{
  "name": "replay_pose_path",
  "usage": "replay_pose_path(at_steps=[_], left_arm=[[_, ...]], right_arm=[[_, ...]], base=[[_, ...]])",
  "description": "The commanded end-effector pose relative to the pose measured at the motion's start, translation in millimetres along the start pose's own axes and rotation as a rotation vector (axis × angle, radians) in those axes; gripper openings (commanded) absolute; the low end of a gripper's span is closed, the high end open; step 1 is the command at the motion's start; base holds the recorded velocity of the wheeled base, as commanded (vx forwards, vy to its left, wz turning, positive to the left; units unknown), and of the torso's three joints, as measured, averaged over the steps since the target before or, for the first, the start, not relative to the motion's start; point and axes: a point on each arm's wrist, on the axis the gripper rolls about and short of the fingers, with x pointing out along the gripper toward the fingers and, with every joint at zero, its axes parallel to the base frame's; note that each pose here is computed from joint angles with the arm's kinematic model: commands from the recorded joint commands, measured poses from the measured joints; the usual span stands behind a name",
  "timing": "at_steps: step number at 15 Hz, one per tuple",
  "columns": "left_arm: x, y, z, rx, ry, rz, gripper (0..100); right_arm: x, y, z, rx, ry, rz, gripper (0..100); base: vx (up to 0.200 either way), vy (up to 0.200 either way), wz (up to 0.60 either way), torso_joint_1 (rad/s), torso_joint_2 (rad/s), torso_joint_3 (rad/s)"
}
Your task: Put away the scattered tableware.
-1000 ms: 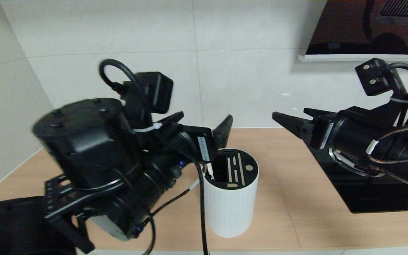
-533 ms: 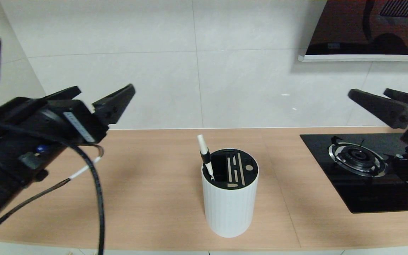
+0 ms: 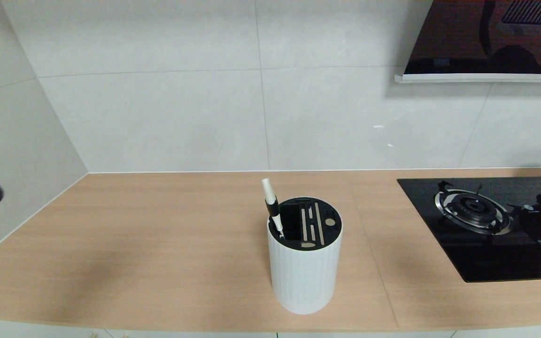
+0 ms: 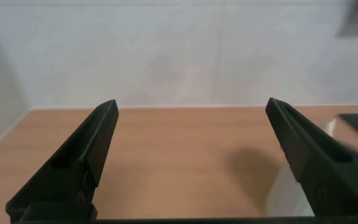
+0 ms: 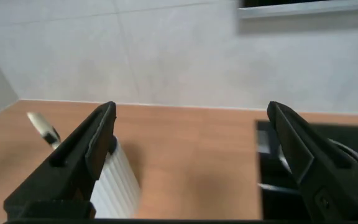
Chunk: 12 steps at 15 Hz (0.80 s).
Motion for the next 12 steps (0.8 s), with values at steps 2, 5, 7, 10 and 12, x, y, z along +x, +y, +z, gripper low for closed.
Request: replay_pose_path(at_steps=[2, 5, 7, 10, 12], left_arm=[[-73.1, 25.1, -11.5, -0.010, -0.093, 0.069, 100], [-104.9, 29.9, -25.6, -0.004, -0.120, 0.112, 100], [-124.6, 31.0, -41.2, 0.007, -0.122, 0.141, 100], [-123.5, 27.2, -48.3, 0.010, -0.124, 0.251, 100], [-130.5, 21.4, -60.7, 0.039, -0.146, 0.263, 100]], right_arm=[[-73.0, -5.1, -28.0, -0.071, -0.110, -0.113, 100], [-98.4, -5.1, -54.8, -0.154, -0.169, -0.113, 100], [-97.8, -5.5, -59.2, -0.160, -0.162, -0.147, 100], [-109.2, 0.9, -73.1, -0.190, -0.175, -0.230, 100], [-108.0, -0.6, -81.9, -0.180, -0.151, -0.237, 100]], base=[[0.000, 0.000, 0.00, 0.000, 0.00, 0.000], [0.000, 0.000, 0.00, 0.000, 0.00, 0.000], [0.000, 0.000, 0.00, 0.000, 0.00, 0.000], [0.000, 0.000, 0.00, 0.000, 0.00, 0.000], [0.000, 0.000, 0.00, 0.000, 0.00, 0.000]])
